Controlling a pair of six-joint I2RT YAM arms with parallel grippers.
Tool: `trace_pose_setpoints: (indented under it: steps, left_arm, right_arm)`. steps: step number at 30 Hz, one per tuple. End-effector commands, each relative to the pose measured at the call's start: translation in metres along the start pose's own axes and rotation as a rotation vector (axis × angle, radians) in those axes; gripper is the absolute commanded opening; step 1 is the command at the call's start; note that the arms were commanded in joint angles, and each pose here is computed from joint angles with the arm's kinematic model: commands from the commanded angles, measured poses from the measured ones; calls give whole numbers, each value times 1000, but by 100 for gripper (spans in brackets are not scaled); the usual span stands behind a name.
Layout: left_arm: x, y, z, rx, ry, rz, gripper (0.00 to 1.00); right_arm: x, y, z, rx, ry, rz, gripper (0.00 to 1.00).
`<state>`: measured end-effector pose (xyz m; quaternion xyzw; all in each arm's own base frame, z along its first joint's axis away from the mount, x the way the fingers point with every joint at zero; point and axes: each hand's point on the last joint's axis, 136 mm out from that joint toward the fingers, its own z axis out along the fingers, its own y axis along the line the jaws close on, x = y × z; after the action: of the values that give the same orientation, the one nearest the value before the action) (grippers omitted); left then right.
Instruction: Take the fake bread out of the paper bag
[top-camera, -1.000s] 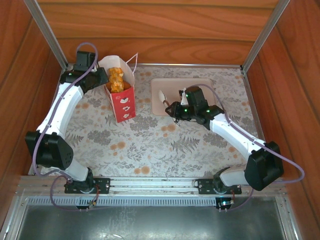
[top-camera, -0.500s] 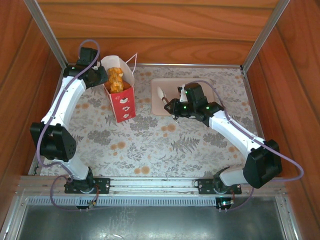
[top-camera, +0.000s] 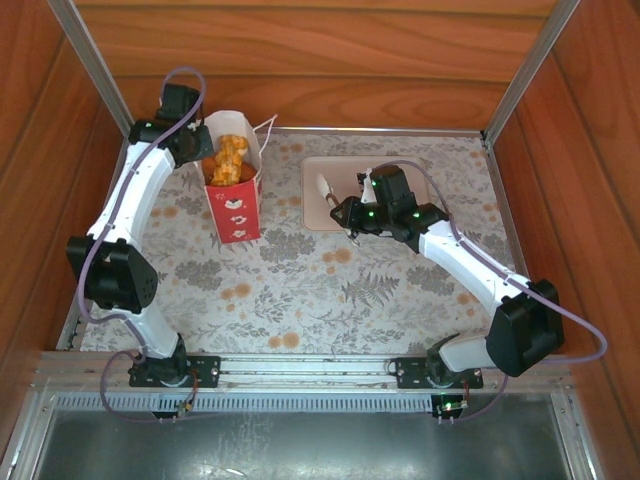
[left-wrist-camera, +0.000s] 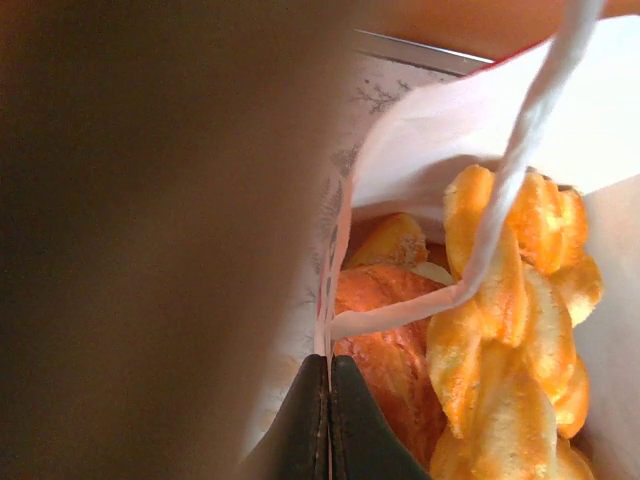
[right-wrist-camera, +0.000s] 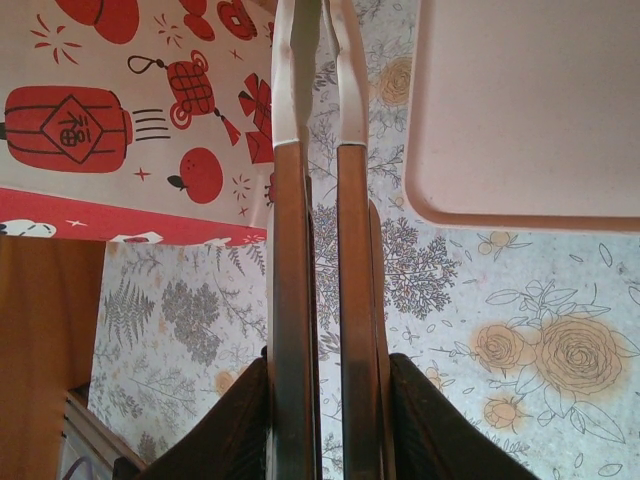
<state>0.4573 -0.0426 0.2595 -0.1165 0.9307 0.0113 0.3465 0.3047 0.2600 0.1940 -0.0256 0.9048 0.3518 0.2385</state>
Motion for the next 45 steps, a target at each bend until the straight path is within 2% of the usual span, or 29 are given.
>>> trace_pose_setpoints:
  steps: [1,8,13,22,28,34,40,45]
  left_arm:
    - [-26,7,-12,-54,-76,76,0]
    - [-62,-7,-22,-111,-170,252,0]
    - [-84,-35,-26,-120,-236,414,0]
    - [-73,-98,-7,-106,-321,742,0]
    - [-63,-121,-11,-50,-421,801,0]
    - [-51,-125,-17,-46,-453,803,0]
    - [-44,-129,-28,-28,-480,804,0]
    - [-40,-137,-33,-30,-493,827,0]
  right_arm:
    - [-5,-1,-2,-5,-14,-2,31]
    - [-7,-9,-3,15,-26,9,32]
    - [-8,-15,-5,28,-30,21,31]
    - [-6,-18,-12,26,-40,42,31]
    - [-8,-12,-30,27,-55,52,31]
    - [-8,-13,-58,76,-93,55,33]
    - [-17,19,-75,-45,-111,40,34]
    - [-23,57,-71,-214,-55,38,35]
